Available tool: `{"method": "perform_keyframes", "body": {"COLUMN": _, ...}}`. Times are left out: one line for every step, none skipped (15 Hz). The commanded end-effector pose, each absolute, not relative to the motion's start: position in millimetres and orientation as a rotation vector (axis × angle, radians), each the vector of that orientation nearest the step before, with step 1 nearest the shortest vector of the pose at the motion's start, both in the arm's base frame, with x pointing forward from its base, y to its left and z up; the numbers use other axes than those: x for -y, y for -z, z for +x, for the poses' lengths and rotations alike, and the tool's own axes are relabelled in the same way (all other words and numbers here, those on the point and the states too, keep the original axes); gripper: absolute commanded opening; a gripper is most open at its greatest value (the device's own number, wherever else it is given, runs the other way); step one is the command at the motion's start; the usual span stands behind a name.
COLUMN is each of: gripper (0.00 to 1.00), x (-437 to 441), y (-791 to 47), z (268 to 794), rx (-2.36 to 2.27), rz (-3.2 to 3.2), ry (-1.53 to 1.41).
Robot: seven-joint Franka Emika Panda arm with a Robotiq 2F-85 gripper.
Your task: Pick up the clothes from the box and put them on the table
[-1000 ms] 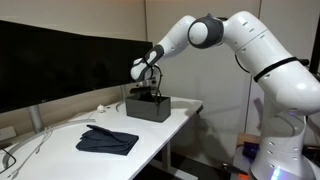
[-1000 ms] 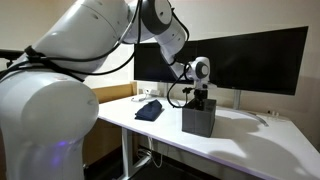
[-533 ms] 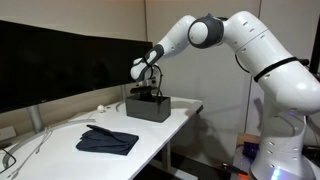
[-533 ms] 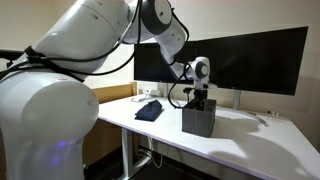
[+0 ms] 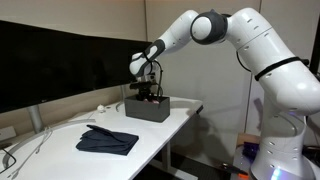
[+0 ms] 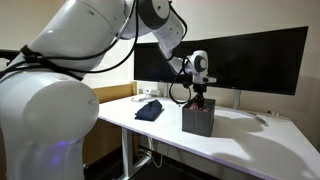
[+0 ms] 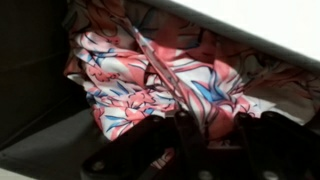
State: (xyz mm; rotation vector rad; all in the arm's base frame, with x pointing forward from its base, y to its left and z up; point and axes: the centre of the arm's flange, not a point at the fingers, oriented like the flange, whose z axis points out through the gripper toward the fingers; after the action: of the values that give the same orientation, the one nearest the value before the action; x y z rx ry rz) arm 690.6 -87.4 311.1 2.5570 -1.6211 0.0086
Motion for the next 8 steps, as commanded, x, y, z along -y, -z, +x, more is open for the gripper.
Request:
{"method": "perform_keyframes", "body": {"gripper": 0.09, "x": 80.1, "y": -353.6, "z": 669.3, "rx": 1.52, "rz": 2.616, "ry": -0.054}}
{"method": "perform_keyframes", "body": {"gripper": 0.09, "x": 78.6, "y": -365.1, "z": 667.1, "rx": 1.5, "rz": 2.628, "ry": -0.078}}
{"method": "perform_keyframes", "body": {"gripper": 0.09, "x": 77.2, "y": -377.0, "z": 665.3, "rx": 1.481, "rz": 2.638, "ry": -0.099}}
{"method": "perform_keyframes", "body": {"gripper": 0.09, "x": 75.5, "y": -387.4, "z": 663.9, "rx": 1.465, "rz": 2.646, "ry": -0.119}}
{"method": "perform_keyframes", "body": {"gripper": 0.09, "x": 74.2, "y": -398.1, "z": 663.3, "rx": 1.445, "rz": 2.659, "ry": -0.135}}
{"method": "perform_keyframes", "body": {"gripper": 0.09, "x": 72.9, "y": -408.7, "z": 662.1, "rx": 1.431, "rz": 2.669, "ry": -0.153}}
{"method": "perform_keyframes", "body": {"gripper": 0.09, "x": 71.1, "y": -418.5, "z": 660.3, "rx": 1.409, "rz": 2.682, "ry": -0.165}}
{"method": "perform_keyframes", "body": {"gripper": 0.09, "x": 69.3, "y": -429.1, "z": 659.2, "rx": 1.394, "rz": 2.691, "ry": -0.182}}
